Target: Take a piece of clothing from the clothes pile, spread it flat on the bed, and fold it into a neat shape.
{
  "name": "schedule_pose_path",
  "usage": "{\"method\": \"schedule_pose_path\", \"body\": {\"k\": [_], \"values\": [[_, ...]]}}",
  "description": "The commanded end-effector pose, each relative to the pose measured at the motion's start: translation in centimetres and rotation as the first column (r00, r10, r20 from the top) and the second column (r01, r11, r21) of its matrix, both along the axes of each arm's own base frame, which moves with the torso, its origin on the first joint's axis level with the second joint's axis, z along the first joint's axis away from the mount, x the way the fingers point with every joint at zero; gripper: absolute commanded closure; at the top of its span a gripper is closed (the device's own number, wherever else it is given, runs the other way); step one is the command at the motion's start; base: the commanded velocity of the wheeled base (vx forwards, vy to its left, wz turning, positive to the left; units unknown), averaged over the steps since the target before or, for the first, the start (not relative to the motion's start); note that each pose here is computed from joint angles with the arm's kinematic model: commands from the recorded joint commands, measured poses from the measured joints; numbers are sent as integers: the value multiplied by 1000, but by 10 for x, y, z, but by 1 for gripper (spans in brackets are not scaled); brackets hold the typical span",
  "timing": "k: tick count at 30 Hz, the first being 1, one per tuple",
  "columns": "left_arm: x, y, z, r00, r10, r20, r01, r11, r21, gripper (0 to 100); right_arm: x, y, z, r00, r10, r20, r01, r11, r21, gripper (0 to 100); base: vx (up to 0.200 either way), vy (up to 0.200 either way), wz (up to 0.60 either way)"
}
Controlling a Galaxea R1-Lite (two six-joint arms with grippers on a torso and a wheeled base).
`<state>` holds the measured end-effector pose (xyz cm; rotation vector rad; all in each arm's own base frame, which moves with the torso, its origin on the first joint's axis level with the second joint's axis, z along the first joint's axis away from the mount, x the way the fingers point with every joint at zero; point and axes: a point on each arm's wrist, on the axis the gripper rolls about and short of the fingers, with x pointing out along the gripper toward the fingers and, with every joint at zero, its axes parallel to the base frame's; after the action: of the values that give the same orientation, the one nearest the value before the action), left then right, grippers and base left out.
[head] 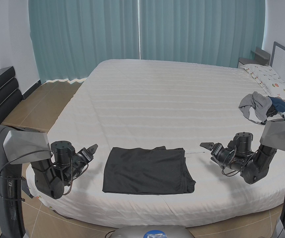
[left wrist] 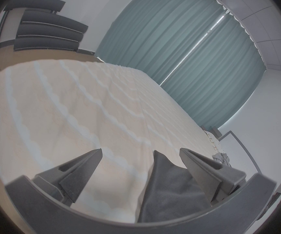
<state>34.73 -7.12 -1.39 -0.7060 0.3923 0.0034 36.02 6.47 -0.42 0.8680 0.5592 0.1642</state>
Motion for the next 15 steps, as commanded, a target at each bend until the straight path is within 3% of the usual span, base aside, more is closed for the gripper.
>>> {"method": "schedule_pose_path", "body": {"k": [1,4,5,8,12,14,15], "values": [[-35,14,53,997,22,74,-23,1000,17,0,-36,-6,59,995,-14,99,16,1000,-25,0,0,0,0],[-45,15,65,995,19,95,-21,1000,12,0,-46,-8,69,994,-11,112,16,999,-40,0,0,0,0],[-65,18,86,991,11,135,-14,1000,26,0,-74,-13,89,989,-2,148,20,992,-121,0,0,0,0],[-89,23,104,985,0,175,-13,997,72,0,-106,-18,111,975,-6,220,51,978,-201,0,0,0,0],[-118,29,116,976,74,205,-107,982,156,0,-150,-28,139,957,14,288,65,962,-264,0,0,0,0],[-118,29,116,976,74,205,-107,982,156,0,-150,-28,139,957,14,288,65,962,-264,0,0,0,0],[-136,30,125,964,118,239,-166,967,192,0,-180,-38,155,954,24,299,80,940,-330,0,0,0,0]]}}
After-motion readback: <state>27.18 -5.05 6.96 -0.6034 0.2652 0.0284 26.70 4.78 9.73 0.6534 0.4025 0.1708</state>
